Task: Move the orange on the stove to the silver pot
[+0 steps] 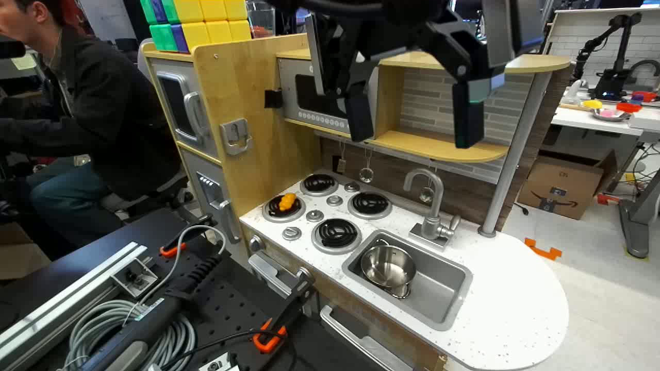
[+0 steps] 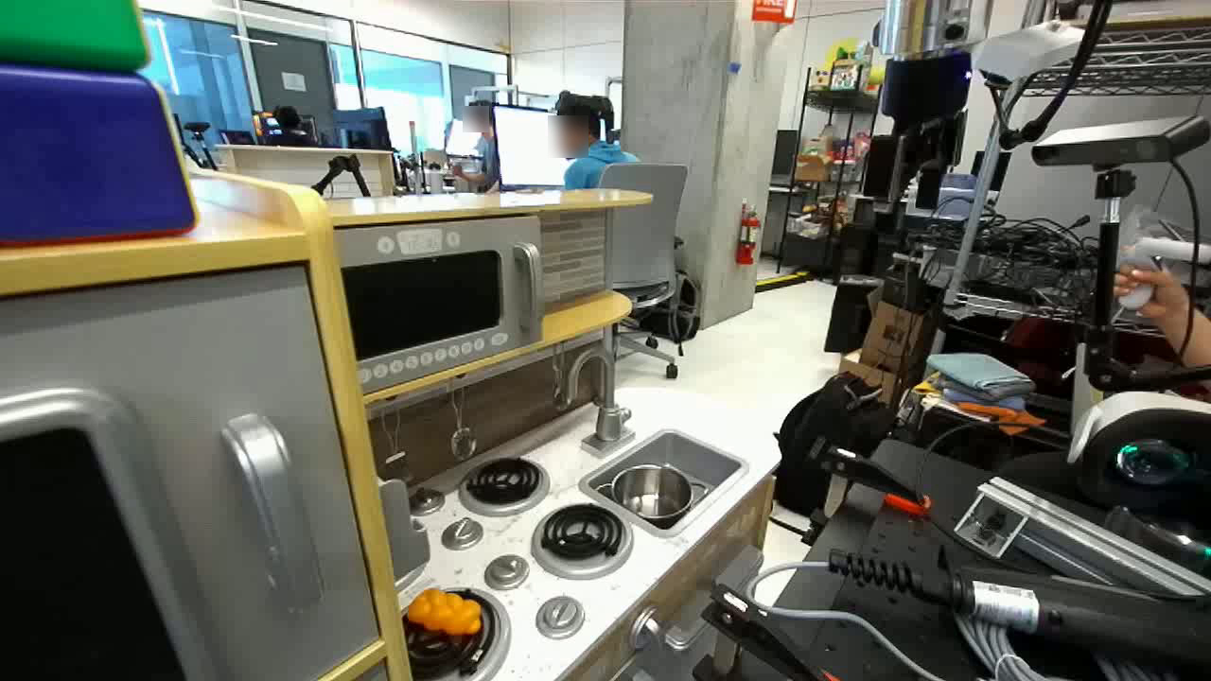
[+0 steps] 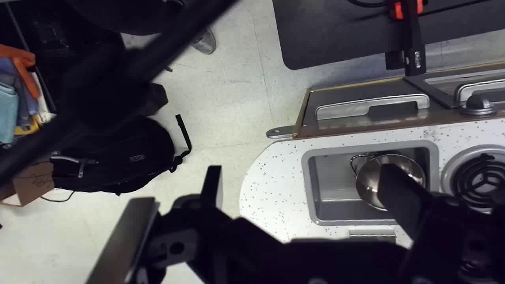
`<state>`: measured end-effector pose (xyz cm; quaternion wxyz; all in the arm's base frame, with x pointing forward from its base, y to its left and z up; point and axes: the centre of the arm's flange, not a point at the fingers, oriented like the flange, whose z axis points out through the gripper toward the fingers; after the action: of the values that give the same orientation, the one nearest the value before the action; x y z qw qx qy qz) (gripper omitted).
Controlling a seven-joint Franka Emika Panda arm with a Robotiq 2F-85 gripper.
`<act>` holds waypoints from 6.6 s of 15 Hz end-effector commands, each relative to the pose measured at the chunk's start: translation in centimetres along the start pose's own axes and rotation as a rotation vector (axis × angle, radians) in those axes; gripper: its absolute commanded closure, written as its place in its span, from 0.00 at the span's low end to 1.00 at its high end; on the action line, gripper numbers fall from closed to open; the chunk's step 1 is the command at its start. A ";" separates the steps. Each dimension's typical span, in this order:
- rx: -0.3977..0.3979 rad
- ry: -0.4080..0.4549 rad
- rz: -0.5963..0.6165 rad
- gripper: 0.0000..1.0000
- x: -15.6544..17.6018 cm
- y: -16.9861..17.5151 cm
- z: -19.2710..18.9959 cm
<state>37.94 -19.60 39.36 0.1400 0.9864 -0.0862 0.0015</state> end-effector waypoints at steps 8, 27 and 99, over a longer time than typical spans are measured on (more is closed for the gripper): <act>0.199 0.021 -0.350 0.00 4.2 -7.6 -0.2; 0.369 0.022 -0.756 0.00 5.6 -20.0 8.6; 0.313 0.164 -0.559 0.02 15.7 -55.3 24.1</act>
<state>61.51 22.39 2.80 -0.0268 0.9762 0.2090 0.0505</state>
